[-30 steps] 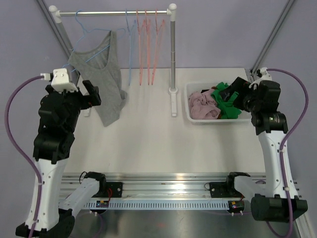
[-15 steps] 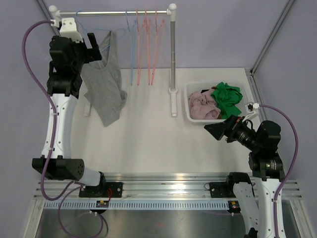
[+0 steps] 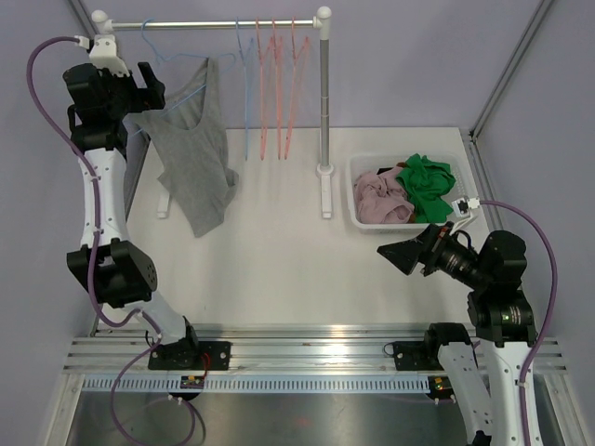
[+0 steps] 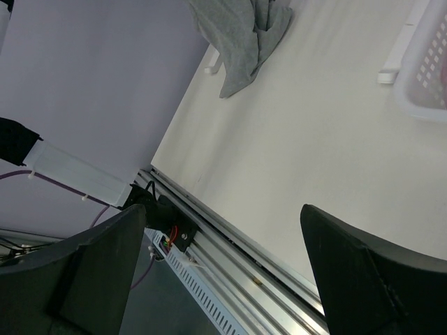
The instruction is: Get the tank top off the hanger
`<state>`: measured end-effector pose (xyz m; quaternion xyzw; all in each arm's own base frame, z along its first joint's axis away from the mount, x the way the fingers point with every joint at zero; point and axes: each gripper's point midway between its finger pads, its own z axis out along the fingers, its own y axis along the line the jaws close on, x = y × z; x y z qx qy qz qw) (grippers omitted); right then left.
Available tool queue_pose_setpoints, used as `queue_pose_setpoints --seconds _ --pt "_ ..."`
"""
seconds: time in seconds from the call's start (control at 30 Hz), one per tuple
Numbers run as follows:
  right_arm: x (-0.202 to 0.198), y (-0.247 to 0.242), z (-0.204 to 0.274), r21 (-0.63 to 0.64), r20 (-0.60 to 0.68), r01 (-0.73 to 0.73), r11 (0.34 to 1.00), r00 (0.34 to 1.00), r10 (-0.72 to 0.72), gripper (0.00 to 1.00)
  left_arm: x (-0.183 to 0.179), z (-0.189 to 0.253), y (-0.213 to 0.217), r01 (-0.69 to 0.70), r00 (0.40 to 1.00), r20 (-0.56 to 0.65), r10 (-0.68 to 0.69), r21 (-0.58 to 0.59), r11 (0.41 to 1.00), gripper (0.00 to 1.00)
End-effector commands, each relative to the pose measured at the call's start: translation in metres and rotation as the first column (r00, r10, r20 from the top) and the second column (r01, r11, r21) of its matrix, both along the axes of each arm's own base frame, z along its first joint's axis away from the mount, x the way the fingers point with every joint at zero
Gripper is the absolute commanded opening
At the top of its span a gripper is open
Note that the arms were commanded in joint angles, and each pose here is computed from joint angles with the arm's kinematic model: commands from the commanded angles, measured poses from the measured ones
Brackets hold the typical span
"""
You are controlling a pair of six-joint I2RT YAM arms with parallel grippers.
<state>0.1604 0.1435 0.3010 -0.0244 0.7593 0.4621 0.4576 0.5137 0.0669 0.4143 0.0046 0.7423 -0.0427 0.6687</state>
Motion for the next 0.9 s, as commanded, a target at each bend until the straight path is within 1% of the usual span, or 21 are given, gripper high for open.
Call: queue_pose_setpoints --seconds 0.0,0.07,0.1,0.13,0.17,0.2,0.27,0.3,0.33,0.37,0.4,0.47,0.53,0.57,0.67,0.73,0.83,0.87 --pt "-0.008 0.004 0.012 -0.008 0.042 -0.037 0.999 0.998 0.038 0.99 0.001 0.037 -0.019 0.157 0.977 0.131 -0.168 0.094 0.983 0.99" --pt "-0.008 0.005 0.012 -0.011 0.041 -0.039 0.999 0.998 0.040 0.98 0.008 0.026 -0.021 0.191 0.974 0.103 -0.202 0.109 0.976 0.98" --pt "-0.007 0.004 0.012 -0.013 0.038 -0.037 0.999 0.999 0.037 0.98 0.011 0.022 -0.021 0.199 0.973 0.091 -0.210 0.113 0.973 0.97" --pt "-0.005 0.004 0.012 -0.014 0.034 -0.035 0.999 0.999 0.036 0.98 0.012 0.025 -0.017 0.194 0.975 0.089 -0.205 0.122 0.973 0.93" --pt "-0.004 0.004 0.012 -0.015 0.033 -0.032 0.999 0.999 0.033 0.98 0.019 0.016 -0.013 0.193 0.977 0.071 -0.202 0.113 0.975 0.90" --pt "-0.004 0.004 0.012 -0.015 0.030 -0.034 0.999 0.999 0.034 0.97 0.020 0.016 -0.011 0.193 0.977 0.072 -0.201 0.108 0.975 0.86" --pt "-0.002 0.003 0.012 -0.016 0.032 -0.028 0.999 0.999 0.029 0.96 0.022 0.018 -0.005 0.200 0.975 0.083 -0.207 0.080 0.977 0.73" --pt "0.000 0.003 0.009 -0.017 0.022 -0.021 1.000 1.000 0.021 0.95 0.025 0.014 -0.005 0.214 0.973 0.078 -0.218 0.063 0.975 0.64" --pt "0.002 0.002 0.009 -0.018 0.023 -0.016 1.000 1.000 0.016 0.95 0.025 0.015 -0.006 0.225 0.970 0.080 -0.229 0.046 0.973 0.51" --pt "0.003 0.002 0.008 -0.018 0.020 -0.013 1.000 1.000 0.013 0.94 0.026 0.016 -0.005 0.224 0.970 0.082 -0.227 0.044 0.974 0.44" --pt "0.004 0.001 0.007 -0.018 0.017 -0.010 1.000 1.000 0.010 0.94 0.028 0.014 -0.005 0.227 0.970 0.078 -0.230 0.040 0.973 0.40" --pt "0.004 0.001 0.008 -0.019 0.020 -0.007 1.000 1.000 0.007 0.93 0.029 0.013 -0.006 0.233 0.969 0.077 -0.235 0.038 0.972 0.33" --pt "0.005 -0.001 0.009 -0.024 0.027 0.008 1.000 1.000 -0.007 0.94 0.029 0.014 -0.005 0.231 0.969 0.080 -0.234 0.039 0.972 0.29" --pt "0.006 0.000 0.009 -0.025 0.025 0.008 1.000 1.000 -0.007 0.93 0.027 0.016 -0.009 0.238 0.968 0.080 -0.239 0.012 0.971 0.26" --pt "0.006 -0.001 0.008 -0.024 0.023 0.010 1.000 1.000 -0.009 0.93 0.020 0.028 -0.015 0.257 0.961 0.108 -0.255 -0.005 0.966 0.20" --pt "0.006 0.000 0.007 -0.022 0.024 0.008 1.000 1.000 -0.008 0.93 0.013 0.039 -0.020 0.271 0.955 0.132 -0.267 -0.012 0.962 0.20" --pt "0.006 0.000 0.007 -0.022 0.025 0.008 1.000 1.000 -0.008 0.93 0.008 0.050 -0.022 0.273 0.952 0.155 -0.266 -0.029 0.962 0.10" --pt "0.006 0.000 0.006 -0.022 0.024 0.008 1.000 1.000 -0.008 0.93 0.006 0.054 -0.023 0.271 0.951 0.162 -0.262 -0.033 0.962 0.04"
